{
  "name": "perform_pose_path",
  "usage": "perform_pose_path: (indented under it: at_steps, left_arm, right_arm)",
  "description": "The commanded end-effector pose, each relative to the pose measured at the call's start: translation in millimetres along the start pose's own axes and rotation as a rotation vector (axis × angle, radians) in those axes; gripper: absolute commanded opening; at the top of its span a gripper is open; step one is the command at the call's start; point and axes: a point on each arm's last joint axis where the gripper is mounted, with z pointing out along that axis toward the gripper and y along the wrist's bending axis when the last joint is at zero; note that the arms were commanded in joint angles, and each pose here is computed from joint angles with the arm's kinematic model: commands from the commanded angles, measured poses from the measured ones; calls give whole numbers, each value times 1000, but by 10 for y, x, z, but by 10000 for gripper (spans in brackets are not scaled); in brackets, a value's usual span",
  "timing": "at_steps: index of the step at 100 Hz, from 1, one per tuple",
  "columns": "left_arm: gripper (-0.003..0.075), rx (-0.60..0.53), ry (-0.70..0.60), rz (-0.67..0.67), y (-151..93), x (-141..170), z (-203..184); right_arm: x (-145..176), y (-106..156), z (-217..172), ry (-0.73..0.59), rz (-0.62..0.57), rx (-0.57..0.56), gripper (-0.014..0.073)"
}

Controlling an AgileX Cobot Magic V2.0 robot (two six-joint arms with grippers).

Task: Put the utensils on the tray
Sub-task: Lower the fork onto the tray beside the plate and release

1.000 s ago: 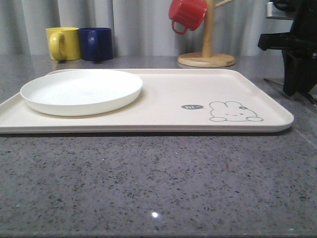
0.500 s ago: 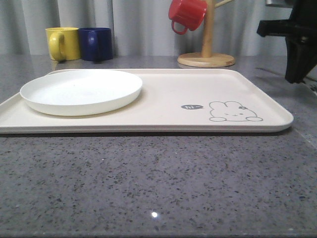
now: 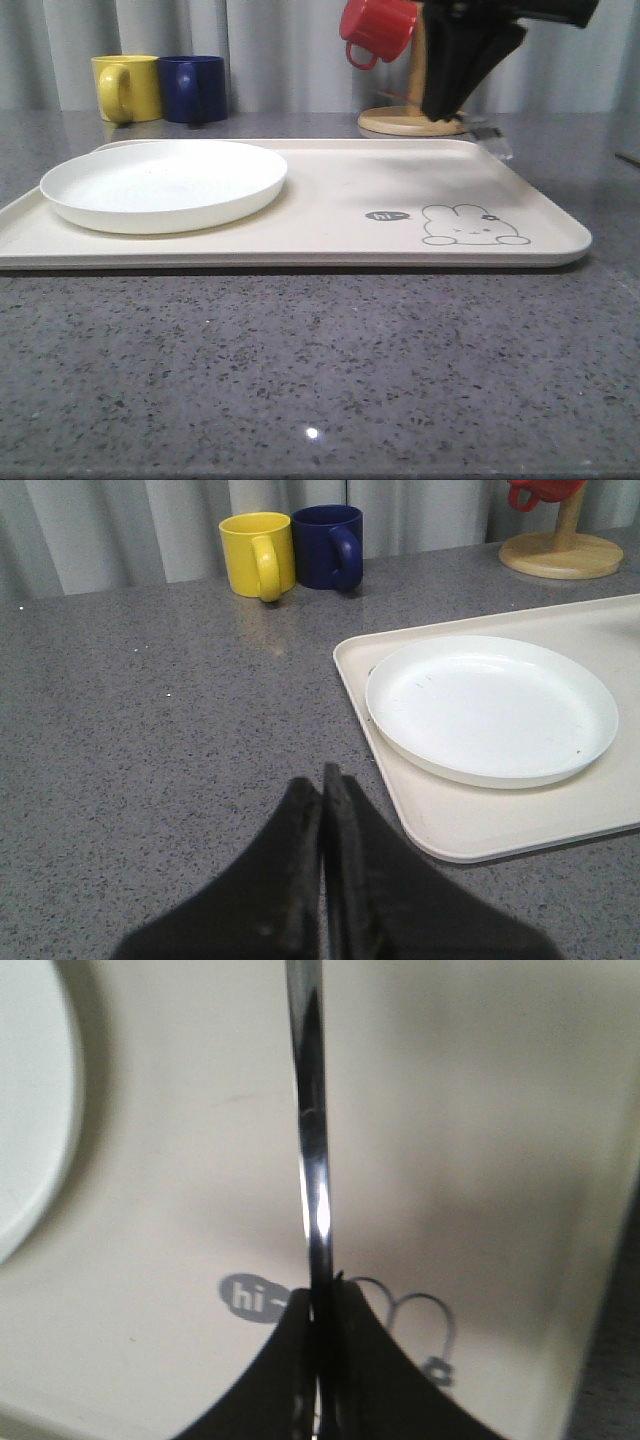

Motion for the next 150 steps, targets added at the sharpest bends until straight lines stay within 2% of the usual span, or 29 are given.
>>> perform_pose_path:
  at_steps: [1, 16, 32, 67, 76, 93, 100, 115, 129, 136, 150]
  left_arm:
    - [-19, 5, -89, -16, -1, -135, -18]
    - [-19, 5, -89, -16, -1, -135, -18]
    - [-19, 5, -89, -16, -1, -135, -18]
    - [-19, 5, -89, -16, -1, -135, -18]
    - [-19, 5, -89, -16, -1, -135, -18]
    - [-19, 5, -89, -16, -1, -135, -18]
    - [-19, 5, -89, -16, -1, -135, -18]
    - [-19, 5, -89, -16, -1, -135, -18]
    - [-19, 5, -89, -16, -1, -135, -18]
    - [-19, 5, -89, -16, -1, -135, -18]
    - [-19, 5, -89, -16, -1, -135, -18]
  right_arm:
    - [-73, 175, -114, -102, 70, -48, -71]
    - [-99, 364, 115, -115, 205, -87, -71]
    - [-120, 439, 243, -125, 286, -106, -71]
    - [-135, 433, 449, -99, 336, -93, -59]
    - [-135, 433, 449, -99, 336, -93, 18]
    - [-138, 434, 448, -103, 336, -94, 330]
    - [-138, 434, 448, -103, 336, -94, 400]
    - [-152, 430, 295, -142, 318, -97, 409]
    - [-139, 387, -29, -210, 212, -61, 409]
    - [-117, 319, -215, -242, 152, -12, 409]
    - [-69, 24, -534, -265, 86, 160, 409]
